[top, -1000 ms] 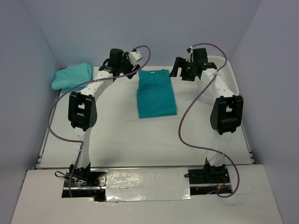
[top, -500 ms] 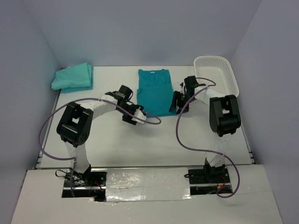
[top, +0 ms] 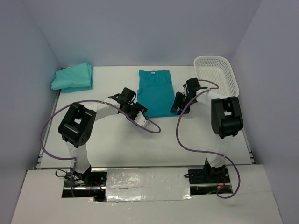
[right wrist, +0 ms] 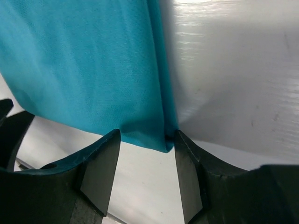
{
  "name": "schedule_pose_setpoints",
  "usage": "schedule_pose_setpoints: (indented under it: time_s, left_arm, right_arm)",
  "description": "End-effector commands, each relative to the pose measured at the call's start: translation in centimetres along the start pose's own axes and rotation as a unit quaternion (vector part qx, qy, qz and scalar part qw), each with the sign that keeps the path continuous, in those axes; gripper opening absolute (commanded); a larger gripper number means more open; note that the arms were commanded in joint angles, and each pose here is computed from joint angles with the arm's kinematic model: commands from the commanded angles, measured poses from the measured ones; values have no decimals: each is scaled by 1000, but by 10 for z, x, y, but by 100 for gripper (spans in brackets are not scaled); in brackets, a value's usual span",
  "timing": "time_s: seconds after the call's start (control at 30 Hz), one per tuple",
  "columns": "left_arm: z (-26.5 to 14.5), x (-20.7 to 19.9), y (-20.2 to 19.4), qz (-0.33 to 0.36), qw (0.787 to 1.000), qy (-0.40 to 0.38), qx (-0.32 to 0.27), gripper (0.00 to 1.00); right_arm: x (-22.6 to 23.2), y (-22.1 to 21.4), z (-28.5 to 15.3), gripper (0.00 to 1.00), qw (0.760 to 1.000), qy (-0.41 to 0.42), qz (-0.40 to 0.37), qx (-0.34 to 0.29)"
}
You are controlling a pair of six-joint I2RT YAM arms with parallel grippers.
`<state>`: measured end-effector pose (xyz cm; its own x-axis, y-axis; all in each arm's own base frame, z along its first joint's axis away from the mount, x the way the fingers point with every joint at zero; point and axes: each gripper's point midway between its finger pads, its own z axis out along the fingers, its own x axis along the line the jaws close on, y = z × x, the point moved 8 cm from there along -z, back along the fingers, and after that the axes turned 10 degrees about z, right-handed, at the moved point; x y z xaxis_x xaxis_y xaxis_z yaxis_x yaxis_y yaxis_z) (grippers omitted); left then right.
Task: Fold and stack the t-shirts
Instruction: Grab one side of the 2/3 rectangular tshirt with both arms, then fold the long partially folded tshirt into a neat square
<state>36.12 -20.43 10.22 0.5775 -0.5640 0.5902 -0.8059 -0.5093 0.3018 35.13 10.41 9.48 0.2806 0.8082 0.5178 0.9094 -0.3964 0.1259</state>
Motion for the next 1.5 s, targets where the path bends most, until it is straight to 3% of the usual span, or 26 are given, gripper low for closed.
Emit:
schedule_pose_setpoints:
  time_s: [0.0, 0.2, 0.33, 0.43, 0.53, 0.67, 0.77, 0.97, 1.03, 1.13, 1.17, 1.23, 1.27, 1.33, 1.47]
  left_arm:
    - [5, 0, -13, 19, 1000, -13, 13, 68]
    - [12, 5, -20, 7, 1000, 4, 26, 49]
    - [11, 6, -14, 15, 1000, 0, 3, 61]
    - [14, -3, -8, 32, 999, -15, -7, 61]
    - [17, -8, -5, 44, 998, -32, -12, 61]
    - [6, -24, 0, 67, 993, -84, -48, 67]
    - [4, -22, 2, 65, 993, -80, -56, 69]
    - [17, -7, 8, 57, 995, -69, -54, 66]
    - [21, -11, 4, 41, 996, -67, -45, 65]
    - [28, -6, -4, 9, 999, -47, -20, 56]
    - [29, -1, -7, 7, 999, -31, -12, 46]
    - [32, -1, -10, -13, 1000, -28, -5, 36]
    - [33, 0, -10, -13, 1000, -26, -5, 21]
    - [33, 0, -10, -25, 999, -24, -6, 0]
    - [20, 14, -7, -78, 997, -11, -25, 0]
  right_arm:
    - [1, 6, -17, 58, 999, -18, -15, -26]
    - [-6, 3, -12, 61, 999, -41, -3, -8]
    - [-12, -1, -16, 64, 999, -46, 3, -20]
    - [-15, -3, -3, 62, 999, -41, 10, 3]
    - [-12, -1, 0, 54, 1000, -21, 17, 1]
    - [-12, -3, 2, 54, 999, -21, 22, 20]
    - [-14, -6, 3, 52, 999, -17, 28, 21]
    - [-14, -5, 11, 28, 999, -5, 40, 25]
    - [-14, -3, 11, 26, 999, -5, 41, 22]
    - [-12, -1, 11, 22, 999, -5, 40, 22]
    - [-12, -1, 11, 20, 999, -6, 40, 21]
    - [-11, 1, 12, 14, 999, -6, 41, 19]
    - [-11, 1, 12, 4, 999, -6, 42, 18]
    - [-11, 2, 12, 0, 999, -6, 43, 19]
    - [-8, 1, 4, 0, 999, -4, 30, 21]
